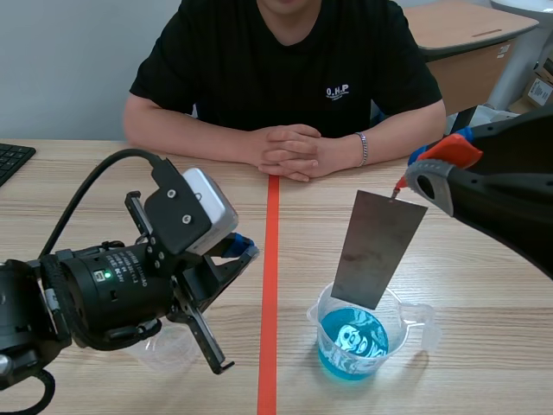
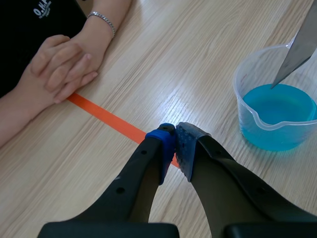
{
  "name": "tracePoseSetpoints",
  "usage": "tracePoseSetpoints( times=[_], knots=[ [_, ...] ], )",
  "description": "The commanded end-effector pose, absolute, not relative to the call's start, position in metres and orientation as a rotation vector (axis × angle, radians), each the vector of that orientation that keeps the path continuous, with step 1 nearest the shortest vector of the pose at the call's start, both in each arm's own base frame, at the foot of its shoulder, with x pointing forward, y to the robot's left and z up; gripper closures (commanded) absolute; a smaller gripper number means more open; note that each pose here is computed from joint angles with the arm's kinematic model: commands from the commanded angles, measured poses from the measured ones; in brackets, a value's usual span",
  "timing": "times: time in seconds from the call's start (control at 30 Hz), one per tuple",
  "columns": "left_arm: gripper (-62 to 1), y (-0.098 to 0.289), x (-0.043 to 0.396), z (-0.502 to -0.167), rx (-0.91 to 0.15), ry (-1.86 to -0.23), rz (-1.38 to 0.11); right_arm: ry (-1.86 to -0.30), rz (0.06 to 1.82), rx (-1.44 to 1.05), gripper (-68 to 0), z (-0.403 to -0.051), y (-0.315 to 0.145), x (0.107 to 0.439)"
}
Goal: Do the redox reaction experiment.
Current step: 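Raise the plate and point at it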
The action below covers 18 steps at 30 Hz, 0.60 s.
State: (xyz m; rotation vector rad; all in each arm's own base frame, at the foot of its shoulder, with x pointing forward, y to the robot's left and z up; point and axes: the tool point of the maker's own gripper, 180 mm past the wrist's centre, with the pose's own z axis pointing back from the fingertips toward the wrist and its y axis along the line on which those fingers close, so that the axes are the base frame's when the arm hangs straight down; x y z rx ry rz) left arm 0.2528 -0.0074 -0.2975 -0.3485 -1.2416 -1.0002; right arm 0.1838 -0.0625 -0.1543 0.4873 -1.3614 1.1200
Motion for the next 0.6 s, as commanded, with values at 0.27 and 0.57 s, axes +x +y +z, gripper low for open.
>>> tracePoseSetpoints(
  times=[0.27, 0.57],
  knots=[
    [-4.2, -0.041, 0.238, -0.302, -0.463, -1.227, -1.044, -1.39, 1.145, 0.505, -1.5, -0.144, -0.058, 0.181],
    [-4.2, -0.052, 0.233, -0.301, -0.498, -1.225, -1.038, -1.39, 1.145, 0.505, -1.5, -0.144, -0.058, 0.181]
  ],
)
